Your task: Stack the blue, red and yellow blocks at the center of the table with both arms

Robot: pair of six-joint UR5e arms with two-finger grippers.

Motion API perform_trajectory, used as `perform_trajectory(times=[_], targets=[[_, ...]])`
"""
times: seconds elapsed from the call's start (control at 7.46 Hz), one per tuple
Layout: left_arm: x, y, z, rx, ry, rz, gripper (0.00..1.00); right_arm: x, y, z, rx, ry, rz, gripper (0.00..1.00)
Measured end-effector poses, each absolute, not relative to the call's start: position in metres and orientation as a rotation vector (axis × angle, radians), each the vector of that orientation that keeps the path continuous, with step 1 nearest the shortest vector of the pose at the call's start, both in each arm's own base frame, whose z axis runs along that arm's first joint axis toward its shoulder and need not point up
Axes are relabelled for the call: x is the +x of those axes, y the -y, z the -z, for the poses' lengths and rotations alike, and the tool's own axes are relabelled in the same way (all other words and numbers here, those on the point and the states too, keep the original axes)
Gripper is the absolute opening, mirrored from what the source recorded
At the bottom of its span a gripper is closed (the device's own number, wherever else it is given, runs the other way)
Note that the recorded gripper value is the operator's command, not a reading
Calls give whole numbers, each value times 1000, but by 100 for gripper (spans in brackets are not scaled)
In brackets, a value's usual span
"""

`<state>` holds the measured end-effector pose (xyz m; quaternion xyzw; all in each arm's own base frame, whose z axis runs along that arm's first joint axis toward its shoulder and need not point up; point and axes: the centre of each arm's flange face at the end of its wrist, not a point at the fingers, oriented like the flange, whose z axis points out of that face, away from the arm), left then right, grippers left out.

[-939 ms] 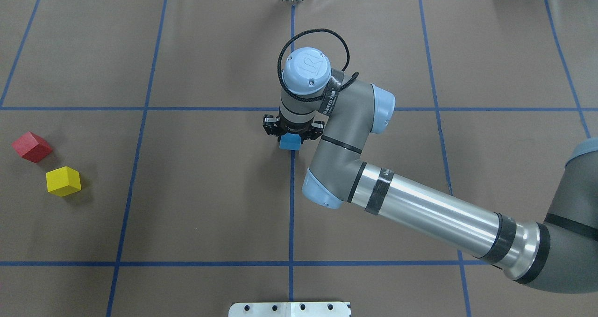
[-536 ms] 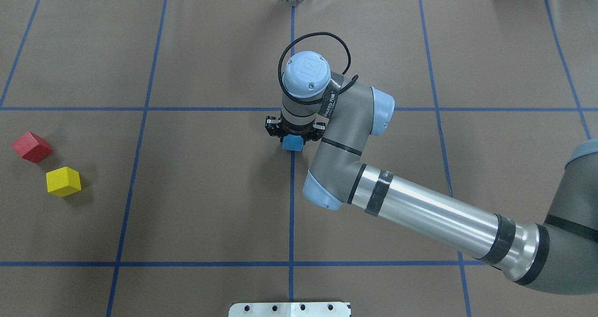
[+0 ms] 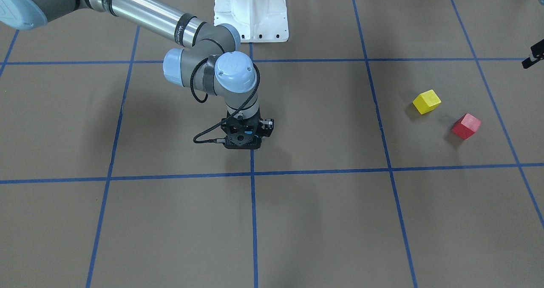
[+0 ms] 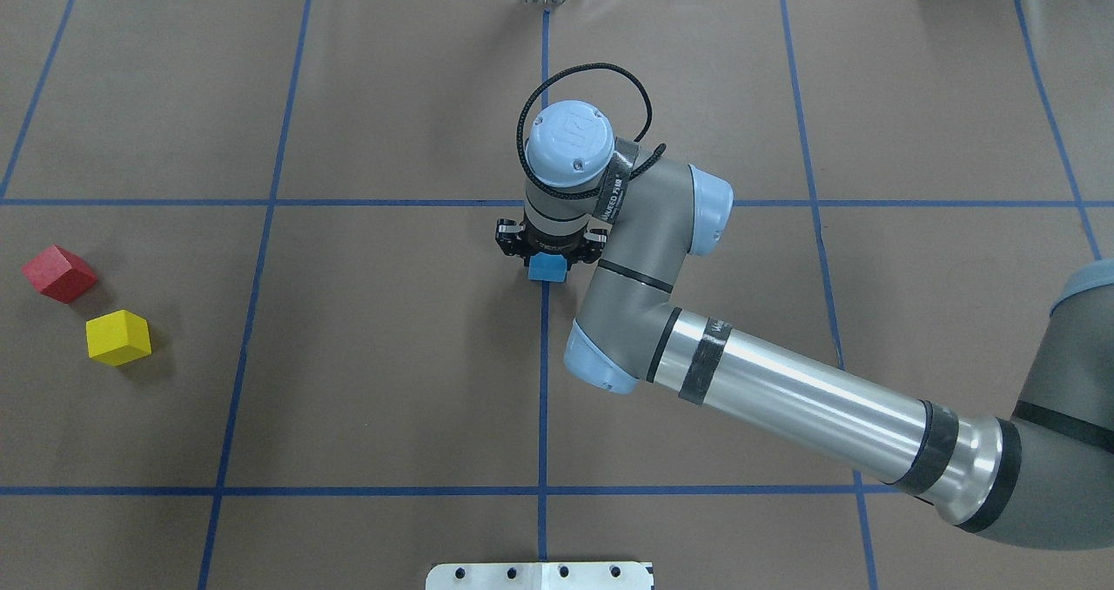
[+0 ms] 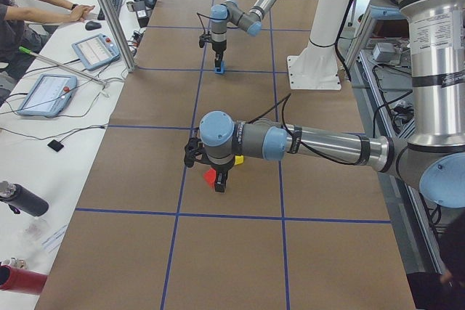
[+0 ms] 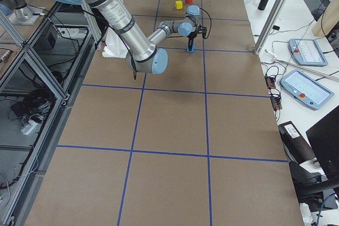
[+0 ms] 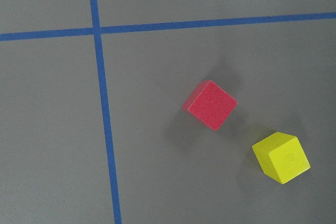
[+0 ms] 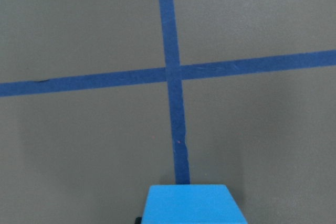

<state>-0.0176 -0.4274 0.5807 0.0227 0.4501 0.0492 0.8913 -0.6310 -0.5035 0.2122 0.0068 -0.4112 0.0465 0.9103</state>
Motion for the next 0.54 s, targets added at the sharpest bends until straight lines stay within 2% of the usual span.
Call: perform_trajectory(times=[0.54], targets=[[13,460,-604,-37,-927,-15,100,-613,508,-191,60,887,-44,100]])
